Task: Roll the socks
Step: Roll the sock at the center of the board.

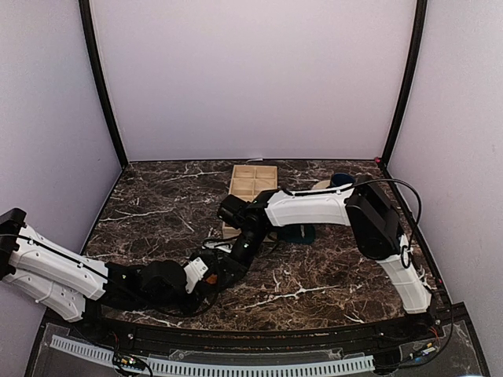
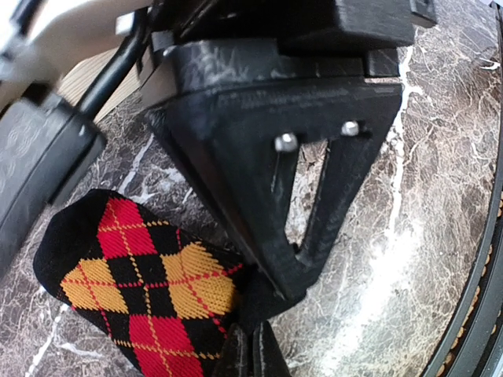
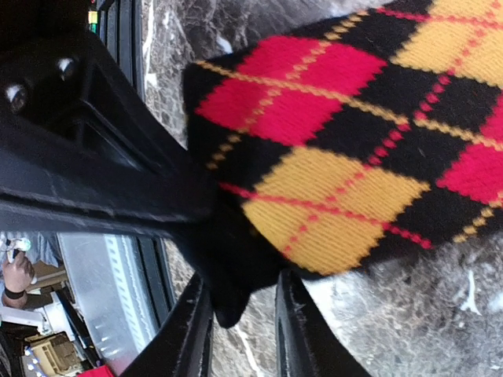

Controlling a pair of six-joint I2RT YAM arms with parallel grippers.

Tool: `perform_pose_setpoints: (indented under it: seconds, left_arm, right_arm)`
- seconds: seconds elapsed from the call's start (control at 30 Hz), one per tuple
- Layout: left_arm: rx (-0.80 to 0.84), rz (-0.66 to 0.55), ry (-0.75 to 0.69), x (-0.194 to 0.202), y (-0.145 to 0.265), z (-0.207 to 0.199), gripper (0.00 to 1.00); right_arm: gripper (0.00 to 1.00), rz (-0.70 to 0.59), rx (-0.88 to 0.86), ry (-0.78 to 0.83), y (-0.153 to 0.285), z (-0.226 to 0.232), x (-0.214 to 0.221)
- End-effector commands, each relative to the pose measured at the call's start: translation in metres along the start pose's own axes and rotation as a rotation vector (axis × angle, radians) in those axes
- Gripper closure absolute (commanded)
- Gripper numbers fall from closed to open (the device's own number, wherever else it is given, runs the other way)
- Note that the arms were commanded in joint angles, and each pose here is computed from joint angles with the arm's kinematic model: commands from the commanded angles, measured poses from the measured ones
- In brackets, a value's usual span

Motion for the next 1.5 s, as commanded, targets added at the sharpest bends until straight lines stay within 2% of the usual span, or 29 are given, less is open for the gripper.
perform_pose_setpoints:
  seconds: [0.0, 0.5, 1.03, 1.33, 1.37, 1.47]
  left_arm:
    - [0.014, -0.002, 0.022, -0.006, 0.003, -0.004, 1.00]
    - [0.032, 0.052, 0.085, -0.004, 0.001, -0.006, 1.00]
    - [0.077, 0.191, 0.278, 0.007, -0.005, 0.008, 1.00]
    - [0.142, 0.276, 0.367, 0.003, -0.006, 0.010, 1.00]
    - [0.151, 0.287, 0.379, 0.003, -0.006, 0.010, 1.00]
    - [0.180, 0.316, 0.426, 0.002, -0.005, 0.014, 1.00]
  right_arm:
    - [0.74, -0.110, 0.019, 0.034, 0.025, 0.002, -0.015]
    - [0.70, -0.283, 0.043, 0.024, 0.050, -0.001, -0.016]
    - [0.71, -0.490, 0.275, -0.002, 0.074, -0.005, 0.002]
    - [0.71, -0.499, 0.250, 0.060, 0.062, 0.022, 0.016]
    - [0.72, -0.503, 0.366, 0.090, 0.064, 0.012, 0.017]
    - [0.73, -0.502, 0.444, 0.150, 0.061, 0.015, 0.018]
Point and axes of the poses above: each gripper's point midway between its finger pads, its own y axis back along the fingers, its own z axis along the line the jaws close on, x = y × z, the point moved 4 cm from there along y, back along the fingers, and after that the axes turned 9 degrees about y, right-handed, at the moved point
